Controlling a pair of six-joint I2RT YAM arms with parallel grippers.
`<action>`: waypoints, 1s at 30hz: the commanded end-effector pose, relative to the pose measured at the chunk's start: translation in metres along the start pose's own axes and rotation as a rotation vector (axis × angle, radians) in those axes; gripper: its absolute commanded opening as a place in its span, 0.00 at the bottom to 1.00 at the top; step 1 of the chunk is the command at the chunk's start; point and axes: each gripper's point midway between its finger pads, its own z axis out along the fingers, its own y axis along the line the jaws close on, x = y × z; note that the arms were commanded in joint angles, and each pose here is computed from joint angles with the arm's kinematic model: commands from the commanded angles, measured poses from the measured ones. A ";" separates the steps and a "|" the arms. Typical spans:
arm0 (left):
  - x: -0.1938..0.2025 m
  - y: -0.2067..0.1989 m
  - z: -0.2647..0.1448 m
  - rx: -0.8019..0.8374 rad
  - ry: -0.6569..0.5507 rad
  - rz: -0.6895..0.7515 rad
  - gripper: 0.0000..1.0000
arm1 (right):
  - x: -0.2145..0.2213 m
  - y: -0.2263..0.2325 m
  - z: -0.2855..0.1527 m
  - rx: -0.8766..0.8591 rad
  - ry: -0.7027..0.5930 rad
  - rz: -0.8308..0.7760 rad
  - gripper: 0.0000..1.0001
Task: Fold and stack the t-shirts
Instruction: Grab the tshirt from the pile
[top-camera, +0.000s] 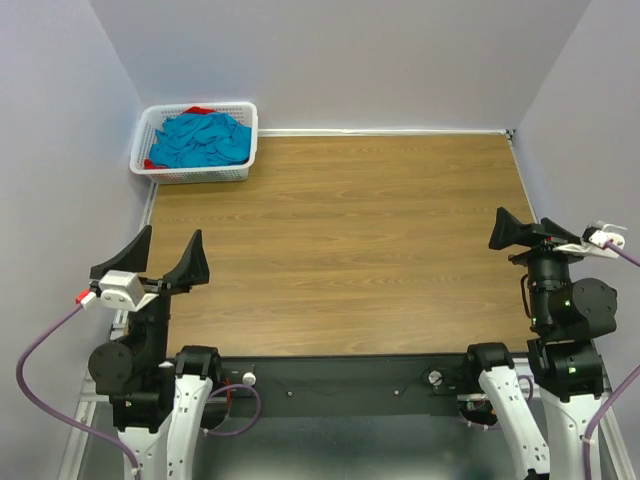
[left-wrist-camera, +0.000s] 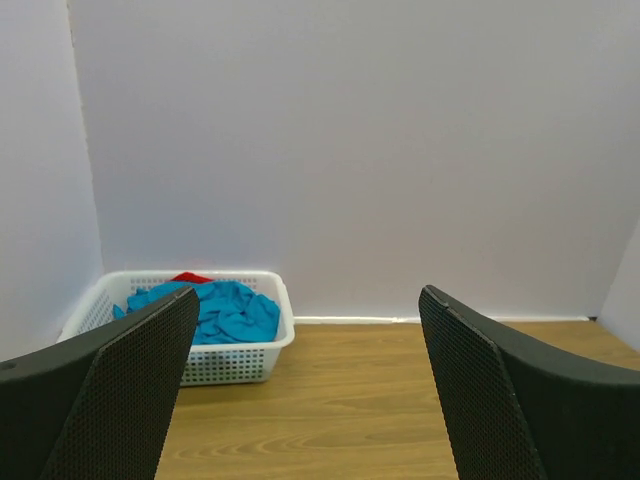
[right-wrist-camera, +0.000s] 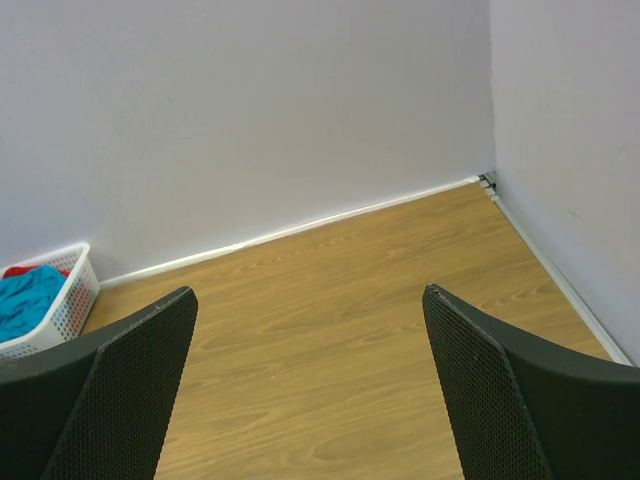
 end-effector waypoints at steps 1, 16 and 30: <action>0.012 0.000 0.005 -0.006 0.042 -0.042 0.98 | 0.008 0.005 -0.002 -0.041 0.010 -0.021 1.00; 0.148 0.020 0.099 -0.201 0.480 -0.378 0.98 | 0.087 0.022 -0.007 -0.148 0.185 0.079 1.00; 0.310 0.103 0.251 -0.505 0.747 -0.280 0.87 | 0.114 0.021 -0.004 -0.140 0.259 0.092 1.00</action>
